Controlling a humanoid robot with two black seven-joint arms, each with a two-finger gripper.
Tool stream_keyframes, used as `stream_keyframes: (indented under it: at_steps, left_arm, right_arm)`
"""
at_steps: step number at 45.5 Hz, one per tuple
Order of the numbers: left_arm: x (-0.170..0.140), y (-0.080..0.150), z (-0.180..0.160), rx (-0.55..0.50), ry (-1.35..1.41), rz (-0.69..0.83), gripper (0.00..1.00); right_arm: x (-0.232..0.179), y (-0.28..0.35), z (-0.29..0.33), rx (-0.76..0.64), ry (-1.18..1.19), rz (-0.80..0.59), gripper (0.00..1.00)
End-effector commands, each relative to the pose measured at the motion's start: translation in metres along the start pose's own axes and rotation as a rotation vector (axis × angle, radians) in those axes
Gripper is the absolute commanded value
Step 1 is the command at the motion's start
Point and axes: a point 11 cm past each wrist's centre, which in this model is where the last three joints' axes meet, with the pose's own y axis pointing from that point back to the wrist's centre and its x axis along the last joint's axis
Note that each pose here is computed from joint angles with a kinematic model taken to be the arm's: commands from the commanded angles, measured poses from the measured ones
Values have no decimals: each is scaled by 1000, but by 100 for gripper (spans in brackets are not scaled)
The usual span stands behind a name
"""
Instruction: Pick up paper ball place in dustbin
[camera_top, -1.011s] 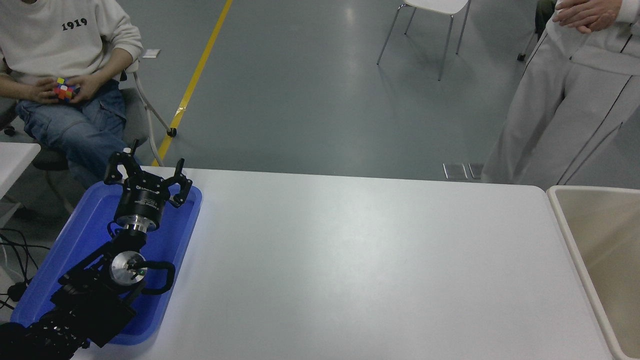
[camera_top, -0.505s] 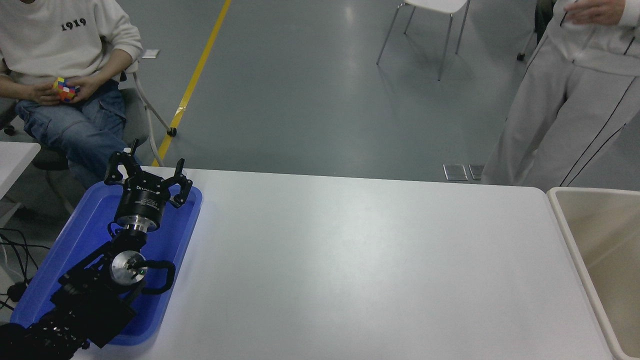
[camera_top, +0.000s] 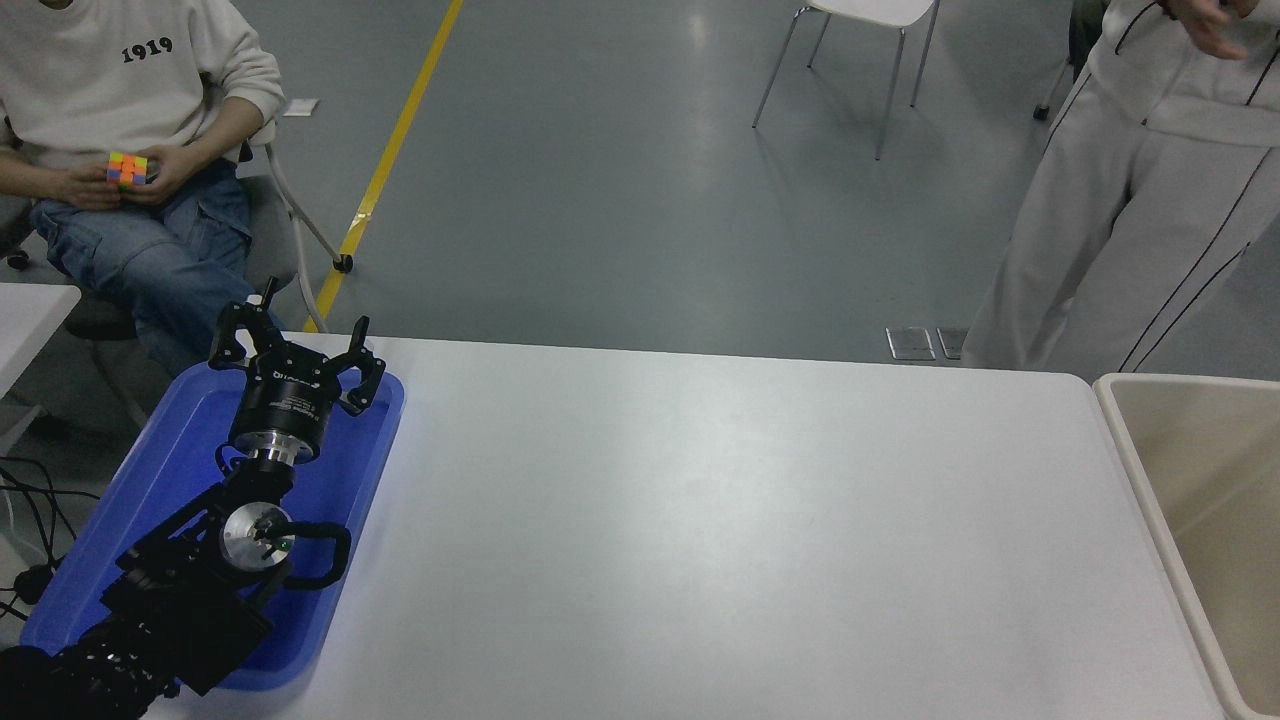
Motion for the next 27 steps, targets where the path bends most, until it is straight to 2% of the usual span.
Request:
stream_keyframes:
  at_steps: [1,12,27]
  left_arm:
    - [0,0,0,-1,-1,1,100]
    - [0,0,0,-1,-1,1,100]
    - [0,0,0,1,-1,-1,100]
  right_arm:
    - [-21,-34,-7,18,-40,171,0]
    - [-32,-51,-13,18,-36,367,0]
    - [-42,-64,-21,17,-90,440,0]
